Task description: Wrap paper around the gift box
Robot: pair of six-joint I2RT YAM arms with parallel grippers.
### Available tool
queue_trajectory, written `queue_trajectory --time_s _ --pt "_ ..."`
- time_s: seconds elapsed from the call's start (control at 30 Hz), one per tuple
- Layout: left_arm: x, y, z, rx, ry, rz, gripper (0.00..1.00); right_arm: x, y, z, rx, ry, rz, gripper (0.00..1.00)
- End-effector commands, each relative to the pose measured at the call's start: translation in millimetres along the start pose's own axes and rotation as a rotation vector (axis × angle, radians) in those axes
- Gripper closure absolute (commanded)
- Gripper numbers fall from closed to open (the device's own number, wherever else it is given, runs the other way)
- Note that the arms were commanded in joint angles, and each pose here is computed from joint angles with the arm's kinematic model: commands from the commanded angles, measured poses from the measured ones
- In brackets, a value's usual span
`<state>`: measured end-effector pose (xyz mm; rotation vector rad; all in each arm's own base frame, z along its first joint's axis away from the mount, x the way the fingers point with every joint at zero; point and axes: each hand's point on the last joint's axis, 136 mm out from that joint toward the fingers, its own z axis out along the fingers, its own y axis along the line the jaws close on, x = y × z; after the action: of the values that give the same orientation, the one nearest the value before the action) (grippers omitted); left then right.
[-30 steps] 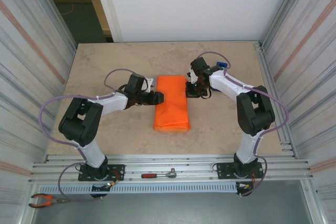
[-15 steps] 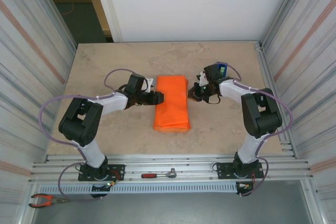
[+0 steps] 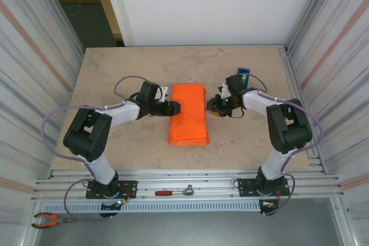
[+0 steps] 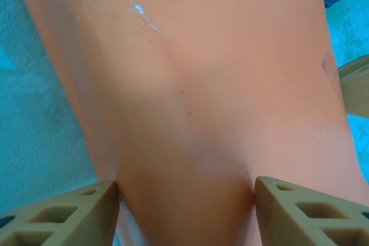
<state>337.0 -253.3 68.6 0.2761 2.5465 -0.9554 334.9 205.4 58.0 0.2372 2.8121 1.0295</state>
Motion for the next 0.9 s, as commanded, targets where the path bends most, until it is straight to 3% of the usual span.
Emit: queue_trajectory --time_s 0.0,0.23,0.47,0.63,0.87 --pt "1.7 -6.0 -16.9 0.01 0.038 -0.007 0.34 5.0 2.1 -15.0 0.019 -0.021 -0.017 0.62" --pt "-29.2 -14.3 -47.9 0.055 -0.063 -0.028 0.3 12.3 12.2 -34.8 0.009 -0.07 -0.049 0.45" --pt "-8.6 -9.8 -55.3 0.049 -0.099 -0.086 0.29 41.3 32.8 -34.7 0.006 -0.061 -0.103 0.27" --pt "20.5 -4.2 -45.4 0.004 -0.082 -0.088 0.28 62.1 28.9 -19.9 0.064 -0.067 -0.126 0.22" --pt "50.4 7.4 -20.1 -0.058 -0.04 -0.104 0.28 64.6 16.0 6.9 0.09 -0.045 -0.104 0.25"
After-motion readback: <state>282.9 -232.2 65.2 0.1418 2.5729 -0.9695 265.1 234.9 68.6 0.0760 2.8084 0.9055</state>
